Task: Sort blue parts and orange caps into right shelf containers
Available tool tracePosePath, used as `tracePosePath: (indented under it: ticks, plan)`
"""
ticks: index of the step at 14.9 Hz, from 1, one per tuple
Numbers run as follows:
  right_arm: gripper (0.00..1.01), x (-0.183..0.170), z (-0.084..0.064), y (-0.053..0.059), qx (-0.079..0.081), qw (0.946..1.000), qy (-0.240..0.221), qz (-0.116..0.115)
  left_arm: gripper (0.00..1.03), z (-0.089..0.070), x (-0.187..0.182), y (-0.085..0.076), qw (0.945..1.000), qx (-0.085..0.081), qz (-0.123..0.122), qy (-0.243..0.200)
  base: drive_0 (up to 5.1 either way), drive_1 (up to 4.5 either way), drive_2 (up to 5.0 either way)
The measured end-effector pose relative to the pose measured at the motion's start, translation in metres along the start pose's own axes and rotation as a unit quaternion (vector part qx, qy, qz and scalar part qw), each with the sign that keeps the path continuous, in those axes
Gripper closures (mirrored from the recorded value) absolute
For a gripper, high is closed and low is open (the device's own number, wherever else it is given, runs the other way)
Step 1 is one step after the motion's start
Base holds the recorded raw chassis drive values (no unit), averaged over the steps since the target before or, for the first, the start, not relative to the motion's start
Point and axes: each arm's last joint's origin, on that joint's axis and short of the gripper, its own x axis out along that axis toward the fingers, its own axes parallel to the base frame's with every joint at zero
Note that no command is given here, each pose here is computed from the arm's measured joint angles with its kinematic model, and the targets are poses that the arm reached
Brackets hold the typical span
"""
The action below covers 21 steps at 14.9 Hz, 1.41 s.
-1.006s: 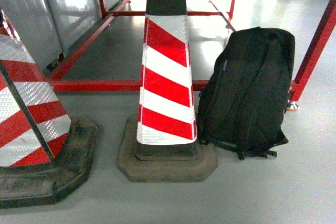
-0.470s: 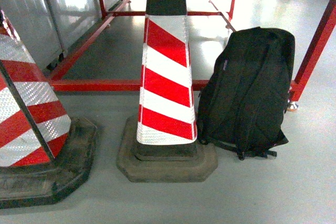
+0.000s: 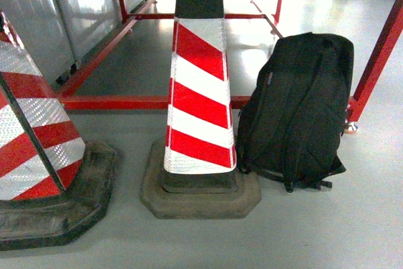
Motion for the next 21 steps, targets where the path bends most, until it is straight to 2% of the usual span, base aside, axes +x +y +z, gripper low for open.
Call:
tracePosePath:
  ticks: [21]
  plan:
    - [0.03, 0.0, -0.0001, 0.0, 0.001, 1.0, 0.001, 0.0, 0.05, 0.0, 0.0, 0.0, 1.0, 0.0, 0.0, 0.0, 0.0, 0.0, 0.0]
